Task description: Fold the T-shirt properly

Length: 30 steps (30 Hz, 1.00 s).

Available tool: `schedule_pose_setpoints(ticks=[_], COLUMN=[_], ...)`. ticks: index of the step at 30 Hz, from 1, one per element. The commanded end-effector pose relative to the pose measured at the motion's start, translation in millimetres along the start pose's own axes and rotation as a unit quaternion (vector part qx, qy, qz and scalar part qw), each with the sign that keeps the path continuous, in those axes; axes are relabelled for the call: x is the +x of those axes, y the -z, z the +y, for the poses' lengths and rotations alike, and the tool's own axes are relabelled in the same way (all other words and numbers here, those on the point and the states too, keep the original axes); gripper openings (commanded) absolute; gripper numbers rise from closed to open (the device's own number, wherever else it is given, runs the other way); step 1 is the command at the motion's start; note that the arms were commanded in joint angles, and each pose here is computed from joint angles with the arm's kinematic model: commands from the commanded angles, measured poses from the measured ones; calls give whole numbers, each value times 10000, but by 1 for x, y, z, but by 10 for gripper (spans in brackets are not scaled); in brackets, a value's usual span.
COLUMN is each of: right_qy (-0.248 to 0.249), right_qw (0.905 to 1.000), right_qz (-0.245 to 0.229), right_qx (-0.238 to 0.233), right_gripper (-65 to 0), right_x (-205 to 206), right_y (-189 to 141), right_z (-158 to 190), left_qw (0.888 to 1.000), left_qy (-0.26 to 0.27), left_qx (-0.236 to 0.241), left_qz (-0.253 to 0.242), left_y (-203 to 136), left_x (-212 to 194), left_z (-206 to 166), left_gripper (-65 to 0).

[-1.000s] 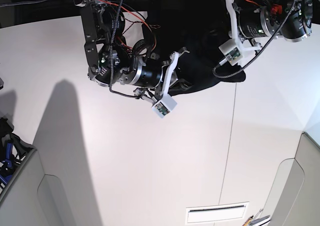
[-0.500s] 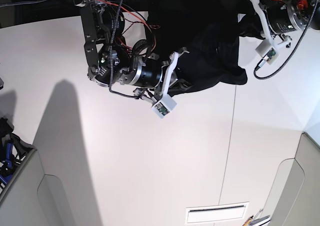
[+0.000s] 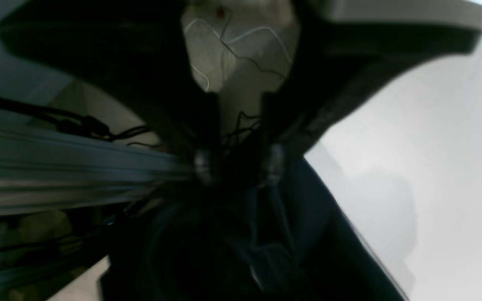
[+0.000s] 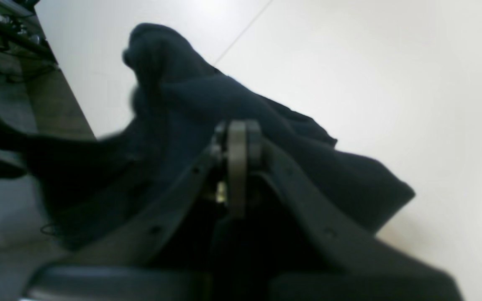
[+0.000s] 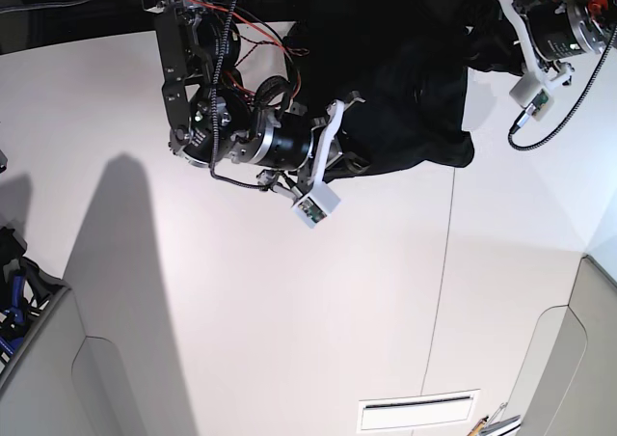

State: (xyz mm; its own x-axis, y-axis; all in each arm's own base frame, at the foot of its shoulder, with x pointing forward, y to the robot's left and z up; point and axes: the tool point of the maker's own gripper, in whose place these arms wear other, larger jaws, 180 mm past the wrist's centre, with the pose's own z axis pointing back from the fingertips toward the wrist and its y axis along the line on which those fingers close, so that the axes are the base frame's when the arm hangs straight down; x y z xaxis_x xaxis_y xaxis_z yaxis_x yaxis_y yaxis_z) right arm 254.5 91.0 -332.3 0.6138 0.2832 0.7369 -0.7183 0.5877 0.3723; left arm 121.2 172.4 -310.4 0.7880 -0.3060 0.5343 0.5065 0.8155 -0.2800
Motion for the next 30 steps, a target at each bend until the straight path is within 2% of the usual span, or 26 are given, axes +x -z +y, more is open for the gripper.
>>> schedule_pose_setpoints(ticks=[1,7,11,14,17,22,26,30], right_qy=[-55,-12,86,3,-351,-1064,-1728,-2153], right_qw=[9995,9990,9953,9889,9807,9676,9563,9534], right_qz=[-308,-392,-598,-619,-308,424,1104,1345], right_qx=[69,195,763,1352,1897,2251,2086,1630], right_gripper=[-650,-650,-650,-650,-650,-650,-650,-650], right_x=[18,23,41,53,50,21,-13,-30], right_y=[-2,-2,-7,-14,-17,-7,4,15], right_z=[4,8,25,44,67,101,111,99], left_qw=[9999,9995,9996,9996,9997,9995,9995,9995], left_qy=[111,120,124,125,127,135,136,134], left_qx=[16,213,222,223,224,238,237,235], left_qz=[-36,177,110,73,15,-130,-177,-180], left_y=[-4,-4,-4,-4,-4,-4,-4,-4], left_x=[3,-7,-5,-3,-1,4,6,6], left_z=[-2,5,5,5,5,5,5,5], left_gripper=[-436,-437,-437,-437,-437,-437,-437,-437])
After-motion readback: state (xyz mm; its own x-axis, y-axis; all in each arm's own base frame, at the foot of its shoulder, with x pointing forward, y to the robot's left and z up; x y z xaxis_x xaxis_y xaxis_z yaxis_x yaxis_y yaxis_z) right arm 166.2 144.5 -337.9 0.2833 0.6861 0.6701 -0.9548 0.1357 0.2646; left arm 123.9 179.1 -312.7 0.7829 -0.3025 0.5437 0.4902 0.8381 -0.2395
